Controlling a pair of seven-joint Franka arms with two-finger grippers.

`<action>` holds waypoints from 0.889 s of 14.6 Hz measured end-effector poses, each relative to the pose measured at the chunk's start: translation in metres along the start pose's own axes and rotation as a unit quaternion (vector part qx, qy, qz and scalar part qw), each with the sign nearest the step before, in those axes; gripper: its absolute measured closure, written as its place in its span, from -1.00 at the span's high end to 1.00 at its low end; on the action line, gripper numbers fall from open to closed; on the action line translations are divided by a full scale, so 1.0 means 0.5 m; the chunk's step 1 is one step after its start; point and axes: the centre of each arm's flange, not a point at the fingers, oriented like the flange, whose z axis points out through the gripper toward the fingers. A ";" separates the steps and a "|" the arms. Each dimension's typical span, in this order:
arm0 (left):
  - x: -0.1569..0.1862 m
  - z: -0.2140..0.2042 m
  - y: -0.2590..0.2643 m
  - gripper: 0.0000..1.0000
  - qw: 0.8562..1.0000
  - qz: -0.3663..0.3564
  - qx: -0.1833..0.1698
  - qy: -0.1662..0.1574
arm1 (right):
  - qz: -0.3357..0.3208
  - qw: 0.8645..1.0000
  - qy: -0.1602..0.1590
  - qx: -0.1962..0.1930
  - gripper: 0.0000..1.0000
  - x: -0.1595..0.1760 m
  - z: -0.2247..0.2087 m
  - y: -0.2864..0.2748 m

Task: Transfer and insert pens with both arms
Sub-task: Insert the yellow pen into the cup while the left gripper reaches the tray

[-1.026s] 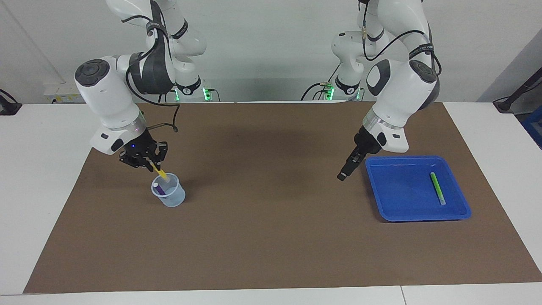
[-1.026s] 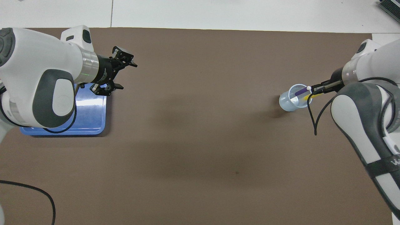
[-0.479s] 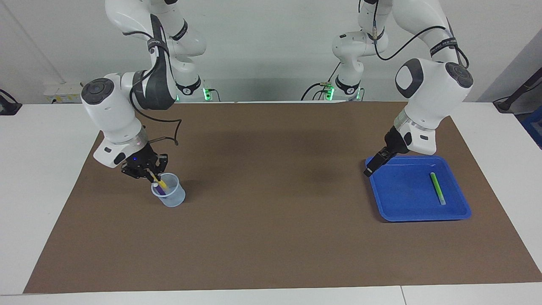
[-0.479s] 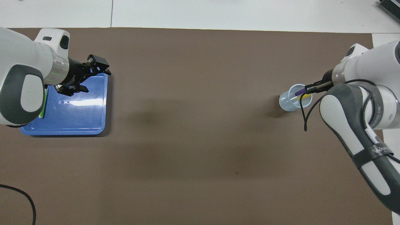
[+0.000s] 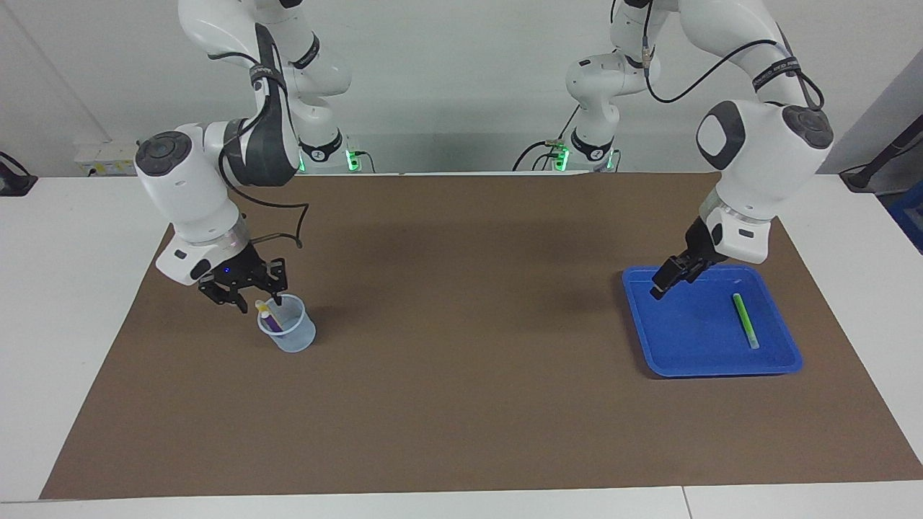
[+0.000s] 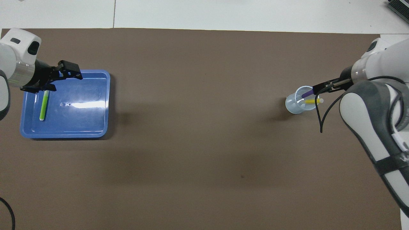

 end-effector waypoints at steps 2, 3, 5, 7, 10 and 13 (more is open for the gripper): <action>0.005 -0.001 -0.021 1.00 0.999 0.045 0.011 0.003 | 0.009 1.000 0.001 -0.001 1.00 -0.015 -0.055 0.019; 0.008 0.000 -0.032 1.00 0.998 0.064 0.014 0.003 | 0.011 1.000 0.002 -0.002 1.00 -0.021 -0.076 0.023; 0.014 0.010 -0.063 1.00 0.994 0.108 0.032 0.002 | 0.011 1.000 0.008 -0.004 1.00 -0.031 -0.109 0.021; 0.026 0.031 -0.095 1.00 0.988 0.144 0.052 0.002 | 0.013 1.000 0.009 -0.005 1.00 -0.045 -0.143 0.021; 0.052 0.083 -0.143 1.00 0.979 0.195 0.067 0.001 | 0.022 1.000 -0.003 -0.003 1.00 -0.073 -0.204 0.034; 0.075 0.148 -0.182 1.00 0.971 0.223 0.089 0.004 | 0.024 1.000 -0.008 -0.002 1.00 -0.081 -0.212 0.036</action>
